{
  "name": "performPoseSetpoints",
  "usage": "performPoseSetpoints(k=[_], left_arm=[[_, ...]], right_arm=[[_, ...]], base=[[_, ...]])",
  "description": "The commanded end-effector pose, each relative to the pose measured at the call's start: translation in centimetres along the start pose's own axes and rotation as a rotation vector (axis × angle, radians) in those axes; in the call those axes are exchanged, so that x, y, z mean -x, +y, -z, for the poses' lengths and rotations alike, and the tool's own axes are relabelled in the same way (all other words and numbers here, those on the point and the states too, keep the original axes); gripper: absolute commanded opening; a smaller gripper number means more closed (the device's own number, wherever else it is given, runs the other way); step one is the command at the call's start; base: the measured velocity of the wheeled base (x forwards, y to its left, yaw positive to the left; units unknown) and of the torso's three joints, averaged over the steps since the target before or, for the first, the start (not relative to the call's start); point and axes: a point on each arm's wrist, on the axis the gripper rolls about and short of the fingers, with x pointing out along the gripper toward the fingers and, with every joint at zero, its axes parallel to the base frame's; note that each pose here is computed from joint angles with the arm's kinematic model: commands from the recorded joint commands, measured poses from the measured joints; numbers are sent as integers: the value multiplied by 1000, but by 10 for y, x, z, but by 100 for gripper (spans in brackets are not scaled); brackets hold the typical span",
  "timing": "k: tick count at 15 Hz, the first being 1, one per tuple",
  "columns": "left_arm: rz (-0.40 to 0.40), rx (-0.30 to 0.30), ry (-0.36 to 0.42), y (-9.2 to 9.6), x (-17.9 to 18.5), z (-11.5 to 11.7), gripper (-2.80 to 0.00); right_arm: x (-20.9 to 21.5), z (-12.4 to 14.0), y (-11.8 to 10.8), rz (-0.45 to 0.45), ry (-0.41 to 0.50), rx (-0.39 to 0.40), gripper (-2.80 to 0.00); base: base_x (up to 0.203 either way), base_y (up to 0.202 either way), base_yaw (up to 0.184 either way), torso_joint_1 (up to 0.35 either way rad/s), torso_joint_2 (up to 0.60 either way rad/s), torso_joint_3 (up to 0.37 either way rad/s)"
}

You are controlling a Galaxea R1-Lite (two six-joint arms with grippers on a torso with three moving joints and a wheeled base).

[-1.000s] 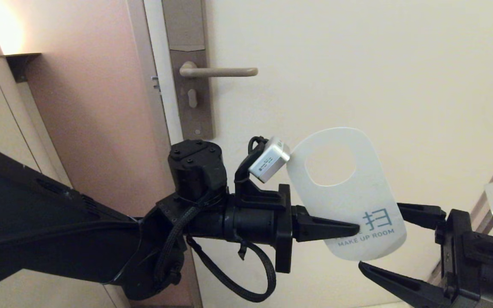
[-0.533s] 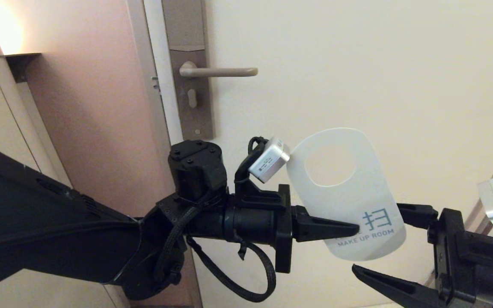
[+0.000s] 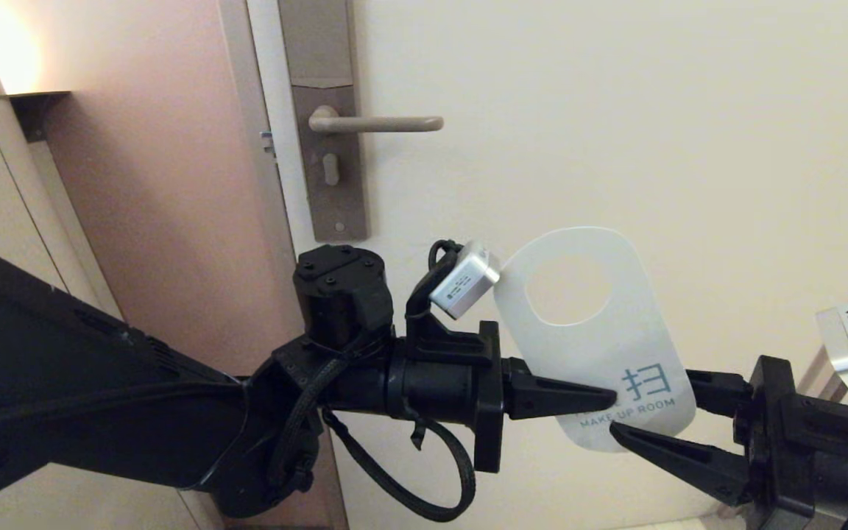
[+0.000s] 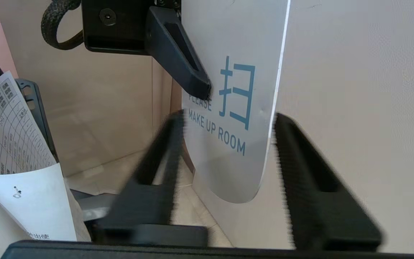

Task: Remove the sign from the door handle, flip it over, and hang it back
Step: Hand it to the other hand

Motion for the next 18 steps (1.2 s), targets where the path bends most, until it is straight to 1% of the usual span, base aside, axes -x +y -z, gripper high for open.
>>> performPoseSetpoints(k=[1,7,18], left_arm=[[5,-1,0,0,0,1,-280],[12,-6,-3,0,-1,8,-280],[13,-19,-12,-2,1,10,-280]], right_arm=[[0,0,0,-2,-2,2,-280],[1,1,1,-3,-2,2,-280],[1,2,1,-4,1,2,-280]], base=[[0,0,0,0,0,0],[0,0,0,0,0,0],[0,0,0,0,0,0]])
